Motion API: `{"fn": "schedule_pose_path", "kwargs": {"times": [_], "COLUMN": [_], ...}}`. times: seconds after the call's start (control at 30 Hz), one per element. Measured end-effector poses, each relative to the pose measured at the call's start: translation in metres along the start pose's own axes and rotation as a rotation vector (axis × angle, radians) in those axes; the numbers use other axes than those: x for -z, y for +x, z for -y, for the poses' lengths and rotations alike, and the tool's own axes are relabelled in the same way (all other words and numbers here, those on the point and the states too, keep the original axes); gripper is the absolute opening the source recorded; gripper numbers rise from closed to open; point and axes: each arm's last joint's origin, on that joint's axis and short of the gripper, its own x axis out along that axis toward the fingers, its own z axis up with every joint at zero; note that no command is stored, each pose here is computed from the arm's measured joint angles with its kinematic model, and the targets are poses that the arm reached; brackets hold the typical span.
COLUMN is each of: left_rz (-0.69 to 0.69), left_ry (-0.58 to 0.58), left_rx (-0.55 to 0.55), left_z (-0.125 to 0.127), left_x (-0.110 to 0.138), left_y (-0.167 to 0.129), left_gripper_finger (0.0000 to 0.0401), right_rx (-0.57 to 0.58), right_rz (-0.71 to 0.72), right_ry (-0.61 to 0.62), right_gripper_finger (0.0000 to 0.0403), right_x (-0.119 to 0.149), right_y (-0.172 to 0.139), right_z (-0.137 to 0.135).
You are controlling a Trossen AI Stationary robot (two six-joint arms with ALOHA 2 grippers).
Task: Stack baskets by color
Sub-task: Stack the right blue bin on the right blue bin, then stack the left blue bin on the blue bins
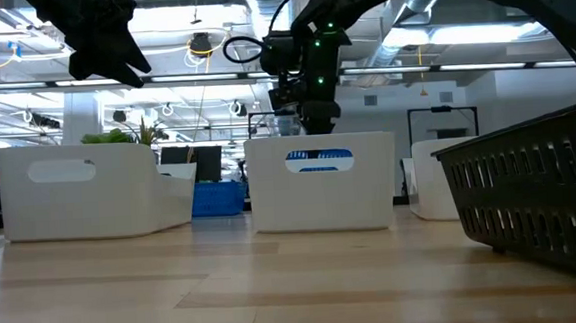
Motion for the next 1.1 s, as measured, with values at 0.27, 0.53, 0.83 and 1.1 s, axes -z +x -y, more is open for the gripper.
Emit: {"fn": "schedule_pose_path", "kwargs": {"times": [0.27, 0.53, 0.83, 1.1], "left_rz": [0.0, -0.001, -0.017, 0.005], "left_ry": [0.0, 0.0, 0.004, 0.034], "left_rx": [0.0, -0.001, -0.008, -0.014], "left_z": [0.0, 0.0, -0.001, -0.001], "left_x": [0.0, 0.0, 0.002, 0.005], "left_y": [0.0, 0.0, 0.0, 0.008], "left_gripper_finger": [0.0201, 0.0201, 0.0201, 0.0201], "right_rx": [0.013, 0.023, 0.025, 0.017], "right_rz": [0.018, 0.04, 0.064, 0.054], "right_ry": [0.022, 0.033, 0.006, 0.029], "right_gripper_finger": [0.0105, 0.0144, 0.0153, 0.015], "right_x": [0.0, -0.002, -0.01, -0.01], "right_y": [0.001, 0.001, -0.002, -0.012], "right_z": [0.006, 0.008, -0.006, -0.016]}}
